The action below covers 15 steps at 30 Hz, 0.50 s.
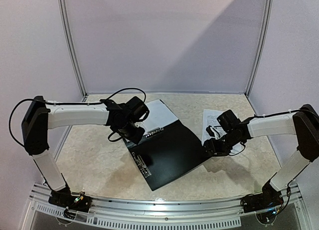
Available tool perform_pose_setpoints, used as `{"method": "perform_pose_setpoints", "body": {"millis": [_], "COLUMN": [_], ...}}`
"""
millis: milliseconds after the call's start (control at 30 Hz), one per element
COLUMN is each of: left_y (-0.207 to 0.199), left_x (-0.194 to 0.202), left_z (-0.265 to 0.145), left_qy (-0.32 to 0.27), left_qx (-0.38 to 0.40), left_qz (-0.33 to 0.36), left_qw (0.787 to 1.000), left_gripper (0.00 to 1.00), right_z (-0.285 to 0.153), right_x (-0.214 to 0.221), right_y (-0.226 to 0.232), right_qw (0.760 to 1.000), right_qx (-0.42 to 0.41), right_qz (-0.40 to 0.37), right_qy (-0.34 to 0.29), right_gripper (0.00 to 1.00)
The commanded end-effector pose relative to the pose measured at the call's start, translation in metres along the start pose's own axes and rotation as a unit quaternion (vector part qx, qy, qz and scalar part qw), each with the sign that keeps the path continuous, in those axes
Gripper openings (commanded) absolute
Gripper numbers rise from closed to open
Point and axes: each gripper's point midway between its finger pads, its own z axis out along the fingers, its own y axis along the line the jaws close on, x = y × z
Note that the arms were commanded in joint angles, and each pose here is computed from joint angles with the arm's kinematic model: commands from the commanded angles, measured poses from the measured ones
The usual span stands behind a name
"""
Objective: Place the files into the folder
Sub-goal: Adjust the folder with some files at the center of the board.
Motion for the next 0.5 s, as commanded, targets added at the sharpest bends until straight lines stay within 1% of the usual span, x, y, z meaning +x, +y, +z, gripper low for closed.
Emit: {"method": "perform_pose_setpoints", "body": {"millis": [0,67,100,167,233,267,333,433,467], "left_y": [-0.002,-0.002,-0.002,-0.005,-0.007,-0.007,-0.009,-0.013,-0.015], "left_x": [-0.021,-0.022,-0.023,-0.023,-0.020,-0.018,-0.012,-0.009,-0.011], "left_z": [-0.016,-0.017,-0.017,-0.015,-0.011,-0.009,-0.004,0.002,0.003], "left_qy": [-0.036,-0.041,-0.043,-0.043,-0.041,-0.039,-0.033,-0.026,-0.028], "left_qx": [0.014,0.015,0.015,0.021,0.025,0.026,0.031,0.036,0.040], "left_qz": [-0.010,-0.011,-0.013,-0.016,-0.017,-0.018,-0.016,-0.011,-0.009], "left_qw": [0.999,0.999,0.999,0.999,0.999,0.999,0.999,0.999,0.999], "left_gripper": [0.49,0.49,0.49,0.49,0.49,0.49,0.49,0.49,0.49], "right_z": [0.025,0.028,0.029,0.029,0.025,0.025,0.020,0.012,0.008], "right_x": [0.039,0.048,0.053,0.062,0.069,0.073,0.078,0.080,0.082], "right_y": [0.012,0.017,0.018,0.018,0.018,0.018,0.023,0.035,0.035], "right_qw": [0.998,0.998,0.998,0.998,0.997,0.997,0.996,0.994,0.994], "right_qx": [-0.023,-0.020,-0.021,-0.026,-0.034,-0.039,-0.051,-0.062,-0.053], "right_qz": [-0.005,-0.002,0.003,0.019,0.031,0.036,0.043,0.036,0.035], "right_qy": [0.057,0.060,0.062,0.062,0.058,0.058,0.058,0.077,0.092], "right_gripper": [0.69,0.61,0.58,0.55,0.49,0.48,0.49,0.61,0.64]}}
